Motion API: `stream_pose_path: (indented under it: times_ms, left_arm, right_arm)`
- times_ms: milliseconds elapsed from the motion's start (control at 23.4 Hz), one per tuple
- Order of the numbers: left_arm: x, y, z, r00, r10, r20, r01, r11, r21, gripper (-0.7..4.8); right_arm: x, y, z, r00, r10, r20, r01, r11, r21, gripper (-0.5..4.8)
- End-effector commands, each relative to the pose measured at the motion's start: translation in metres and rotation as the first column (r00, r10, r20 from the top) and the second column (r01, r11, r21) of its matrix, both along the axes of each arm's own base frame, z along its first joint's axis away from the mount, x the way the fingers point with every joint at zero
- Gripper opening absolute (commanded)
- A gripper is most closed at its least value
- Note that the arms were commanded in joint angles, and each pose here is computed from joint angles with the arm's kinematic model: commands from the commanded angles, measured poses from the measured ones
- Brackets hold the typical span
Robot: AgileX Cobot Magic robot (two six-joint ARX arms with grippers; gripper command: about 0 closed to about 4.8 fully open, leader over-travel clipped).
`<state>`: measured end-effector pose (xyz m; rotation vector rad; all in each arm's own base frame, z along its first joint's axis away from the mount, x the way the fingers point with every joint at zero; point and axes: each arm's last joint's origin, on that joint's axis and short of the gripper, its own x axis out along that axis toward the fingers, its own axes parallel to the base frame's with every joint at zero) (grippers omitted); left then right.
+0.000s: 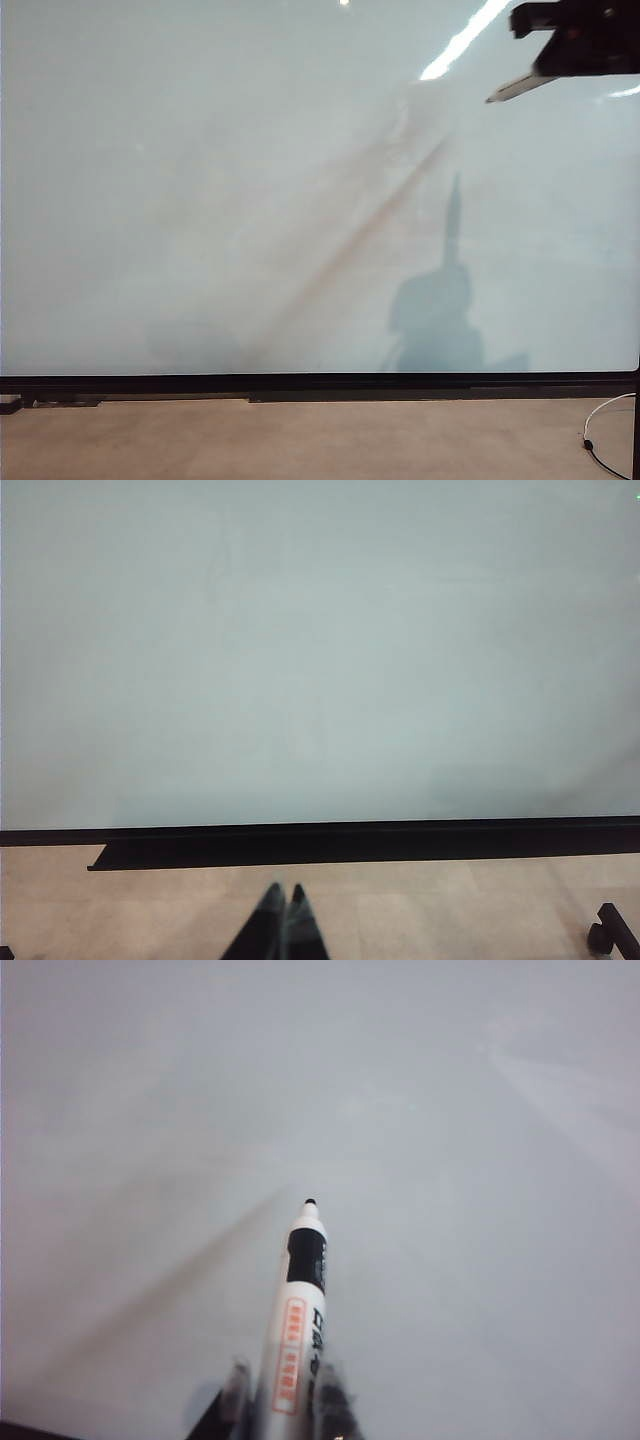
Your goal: Pick up the pen on the shelf to the right of the whiteboard and draw a rectangle.
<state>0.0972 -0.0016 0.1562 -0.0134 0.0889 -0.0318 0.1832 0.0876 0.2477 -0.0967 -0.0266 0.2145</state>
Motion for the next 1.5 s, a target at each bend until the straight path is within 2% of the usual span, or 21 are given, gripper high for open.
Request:
stream_pose_path:
  times_ms: [43, 214, 384, 470, 555, 684, 940, 1196, 1410, 1495]
  left_arm:
    - [0.0, 0.0, 0.002, 1.0, -0.002, 0.011, 0.002, 1.0, 0.001, -0.04]
    - [0.0, 0.0, 0.002, 1.0, -0.003, 0.011, 0.003, 1.0, 0.001, -0.04]
    - [0.0, 0.0, 0.002, 1.0, -0.003, 0.011, 0.003, 1.0, 0.001, -0.04]
    - [0.0, 0.0, 0.002, 1.0, -0.002, 0.011, 0.002, 1.0, 0.001, -0.04]
    - [0.0, 0.0, 0.002, 1.0, -0.002, 0.011, 0.002, 1.0, 0.001, -0.04]
    - [0.0, 0.0, 0.002, 1.0, -0.003, 0.011, 0.003, 1.0, 0.001, -0.04]
    - [0.0, 0.0, 0.002, 1.0, -0.003, 0.011, 0.003, 1.0, 0.001, -0.04]
    - [0.0, 0.0, 0.002, 1.0, -0.003, 0.011, 0.003, 1.0, 0.001, -0.04]
    - [0.0, 0.0, 0.002, 1.0, -0.003, 0.011, 0.003, 1.0, 0.001, -0.04]
    - [0.0, 0.0, 0.002, 1.0, -0.002, 0.011, 0.002, 1.0, 0.001, -0.04]
  right_arm:
    - [0.003, 0.019, -0.003, 0.998, 0.05, 0.032, -0.051, 0.999, 0.016, -0.06]
    - [0.009, 0.041, -0.017, 0.995, 0.096, 0.032, -0.097, 0.995, 0.018, -0.06]
    - [0.01, 0.058, -0.03, 0.989, 0.148, -0.013, -0.149, 0.989, -0.015, -0.06]
    - [0.01, 0.063, -0.035, 0.985, 0.162, -0.056, -0.165, 0.985, -0.05, -0.06]
    - [0.013, 0.07, -0.034, 0.977, 0.171, -0.125, -0.188, 0.972, -0.138, -0.06]
    - [0.018, 0.074, -0.025, 0.971, 0.173, -0.165, -0.206, 0.956, -0.21, -0.06]
    - [0.024, 0.081, -0.01, 0.951, 0.192, -0.242, -0.275, 0.885, -0.377, -0.06]
    - [0.026, 0.084, -0.006, 0.935, 0.205, -0.288, -0.324, 0.825, -0.464, -0.06]
    - [0.034, 0.095, -0.011, 0.918, 0.206, -0.338, -0.369, 0.756, -0.541, -0.06]
    - [0.04, 0.1, -0.012, 0.917, 0.203, -0.344, -0.372, 0.746, -0.552, -0.06]
